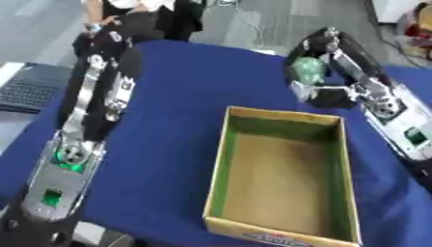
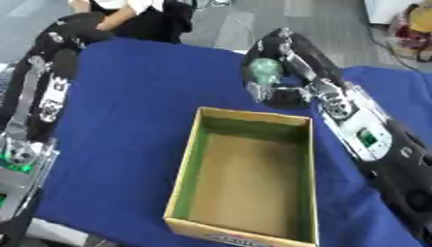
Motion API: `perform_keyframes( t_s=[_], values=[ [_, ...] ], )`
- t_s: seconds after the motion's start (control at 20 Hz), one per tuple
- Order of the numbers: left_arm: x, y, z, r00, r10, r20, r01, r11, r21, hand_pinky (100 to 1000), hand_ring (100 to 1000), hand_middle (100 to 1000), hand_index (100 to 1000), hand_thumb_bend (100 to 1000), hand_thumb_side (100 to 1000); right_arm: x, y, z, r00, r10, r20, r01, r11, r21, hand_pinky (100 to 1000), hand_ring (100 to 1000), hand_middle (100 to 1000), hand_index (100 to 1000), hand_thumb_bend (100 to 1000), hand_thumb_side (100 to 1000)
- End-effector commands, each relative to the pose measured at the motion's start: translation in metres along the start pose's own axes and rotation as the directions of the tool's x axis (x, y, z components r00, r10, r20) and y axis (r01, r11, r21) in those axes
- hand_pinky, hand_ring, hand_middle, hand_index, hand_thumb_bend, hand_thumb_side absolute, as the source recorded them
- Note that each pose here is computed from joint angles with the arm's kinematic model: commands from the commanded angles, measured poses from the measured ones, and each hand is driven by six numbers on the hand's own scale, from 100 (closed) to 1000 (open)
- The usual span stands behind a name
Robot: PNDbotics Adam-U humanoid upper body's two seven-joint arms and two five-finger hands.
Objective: Pick up objects on the table and place them in the box.
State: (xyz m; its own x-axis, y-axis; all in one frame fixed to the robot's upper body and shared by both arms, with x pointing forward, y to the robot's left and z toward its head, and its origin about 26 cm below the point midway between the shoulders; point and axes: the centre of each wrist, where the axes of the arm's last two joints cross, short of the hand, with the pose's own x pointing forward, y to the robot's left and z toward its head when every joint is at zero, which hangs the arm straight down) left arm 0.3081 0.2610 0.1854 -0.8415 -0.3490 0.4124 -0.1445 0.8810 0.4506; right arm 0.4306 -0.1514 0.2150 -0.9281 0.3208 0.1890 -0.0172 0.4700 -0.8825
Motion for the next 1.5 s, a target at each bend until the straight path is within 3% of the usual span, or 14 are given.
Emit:
perform_keyframes(
  t_s=[0.05, 0.25, 0.45, 0.65, 0.9, 1.05, 1.5],
  values=[
    [0.004, 0.007, -0.005, 0.999, -0.018, 0.028, 0.018, 1.0, -0.006, 848, 726, 835, 864, 279, 895, 0.005, -0.002, -0.004, 1.0, 0.003, 0.03, -0.003, 1.0, 0.007, 100, 100, 165, 235, 100, 120],
    [0.004, 0.007, -0.005, 0.999, -0.019, 0.028, 0.019, 1.0, -0.005, 848, 727, 835, 864, 278, 895, 0.004, 0.003, 0.0, 1.0, -0.007, 0.022, 0.007, 1.0, 0.026, 100, 100, 165, 232, 100, 162],
    [0.004, 0.007, -0.006, 0.999, -0.019, 0.028, 0.02, 1.0, -0.005, 848, 726, 835, 864, 278, 895, 0.005, 0.006, 0.003, 1.0, -0.012, 0.025, 0.011, 0.999, 0.042, 100, 100, 166, 233, 100, 136],
    [0.004, 0.007, -0.006, 0.999, -0.02, 0.029, 0.02, 1.0, -0.005, 848, 726, 835, 864, 278, 896, 0.005, 0.006, 0.004, 0.999, -0.012, 0.032, 0.011, 1.0, 0.028, 100, 100, 200, 248, 100, 206],
    [0.004, 0.007, -0.006, 0.999, -0.02, 0.028, 0.02, 1.0, -0.006, 848, 727, 835, 864, 277, 896, 0.004, 0.006, 0.006, 0.997, 0.069, 0.044, -0.07, 0.997, 0.039, 100, 130, 302, 446, 160, 427],
    [0.004, 0.007, -0.006, 0.999, -0.02, 0.028, 0.02, 1.0, -0.006, 848, 727, 835, 864, 276, 896, 0.004, 0.007, 0.006, 0.991, 0.115, 0.062, -0.117, 0.992, 0.035, 100, 181, 352, 495, 131, 577],
    [0.004, 0.007, -0.006, 0.999, -0.02, 0.028, 0.02, 1.0, -0.006, 848, 726, 836, 864, 276, 895, 0.002, 0.012, 0.007, 0.985, 0.145, 0.089, -0.147, 0.989, 0.018, 100, 251, 436, 546, 127, 672]
  ],
)
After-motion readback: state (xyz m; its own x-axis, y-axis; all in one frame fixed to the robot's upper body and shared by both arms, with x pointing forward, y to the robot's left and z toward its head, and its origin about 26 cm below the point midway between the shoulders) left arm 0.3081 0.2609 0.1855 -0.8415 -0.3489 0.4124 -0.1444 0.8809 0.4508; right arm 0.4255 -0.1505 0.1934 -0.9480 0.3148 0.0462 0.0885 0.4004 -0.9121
